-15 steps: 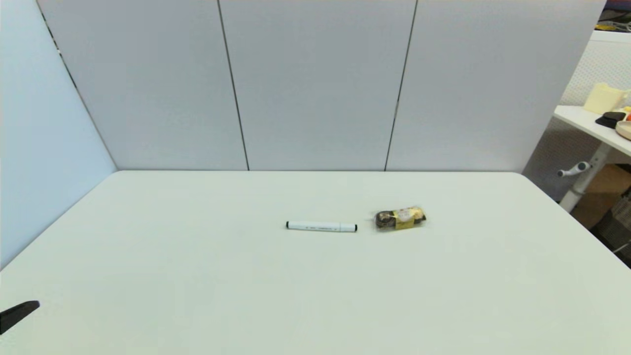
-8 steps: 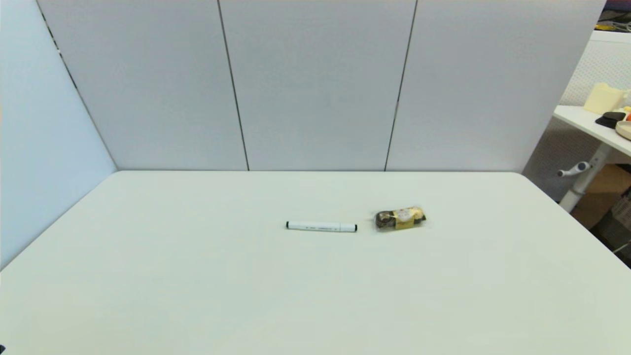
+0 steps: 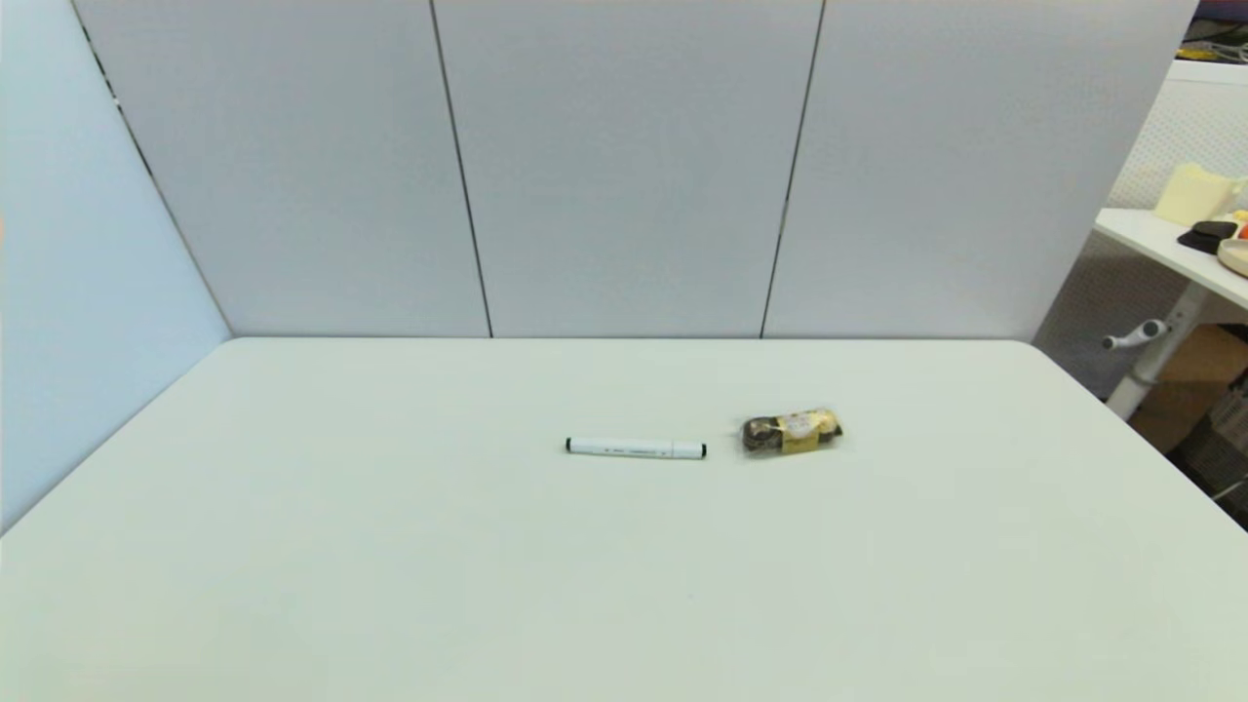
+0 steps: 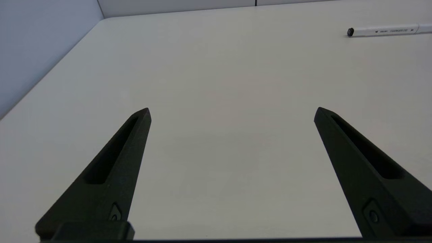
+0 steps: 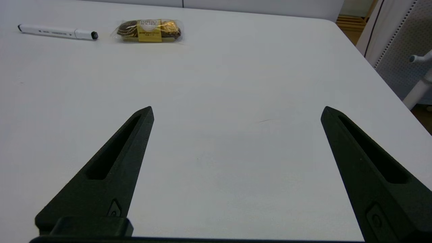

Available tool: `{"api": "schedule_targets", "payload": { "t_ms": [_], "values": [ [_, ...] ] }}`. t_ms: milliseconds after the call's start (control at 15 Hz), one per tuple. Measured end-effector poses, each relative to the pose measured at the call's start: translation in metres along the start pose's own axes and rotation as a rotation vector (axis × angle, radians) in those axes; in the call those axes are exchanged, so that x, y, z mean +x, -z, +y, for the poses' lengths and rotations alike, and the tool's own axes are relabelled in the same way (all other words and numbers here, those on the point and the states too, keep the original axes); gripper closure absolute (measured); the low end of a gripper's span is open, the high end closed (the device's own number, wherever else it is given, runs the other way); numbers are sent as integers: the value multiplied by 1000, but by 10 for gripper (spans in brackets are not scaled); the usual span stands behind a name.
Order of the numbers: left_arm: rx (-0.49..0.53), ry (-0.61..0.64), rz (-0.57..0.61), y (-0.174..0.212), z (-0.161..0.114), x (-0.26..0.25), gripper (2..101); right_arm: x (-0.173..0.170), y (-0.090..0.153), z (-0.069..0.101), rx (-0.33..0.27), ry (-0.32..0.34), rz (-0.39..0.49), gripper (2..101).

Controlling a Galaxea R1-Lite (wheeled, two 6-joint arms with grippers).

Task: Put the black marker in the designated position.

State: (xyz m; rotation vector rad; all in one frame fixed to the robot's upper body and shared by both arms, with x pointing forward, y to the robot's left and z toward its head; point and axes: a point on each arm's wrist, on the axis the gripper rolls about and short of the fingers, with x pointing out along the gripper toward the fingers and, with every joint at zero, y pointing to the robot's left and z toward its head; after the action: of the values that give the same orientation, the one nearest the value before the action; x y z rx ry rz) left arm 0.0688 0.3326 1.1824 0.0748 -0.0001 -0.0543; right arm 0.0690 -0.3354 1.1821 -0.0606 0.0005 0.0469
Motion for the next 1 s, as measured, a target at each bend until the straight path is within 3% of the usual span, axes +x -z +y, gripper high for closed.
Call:
{"api": "schedule_targets", "payload": {
  "t_ms": [200,1000],
  "values": [
    [-47,-19,0,0,0,0,54,0,0,0,0,0,0,43],
    [-47,-19,1,0,0,0,54,0,0,0,-4,0,-1,43]
  ]
}}
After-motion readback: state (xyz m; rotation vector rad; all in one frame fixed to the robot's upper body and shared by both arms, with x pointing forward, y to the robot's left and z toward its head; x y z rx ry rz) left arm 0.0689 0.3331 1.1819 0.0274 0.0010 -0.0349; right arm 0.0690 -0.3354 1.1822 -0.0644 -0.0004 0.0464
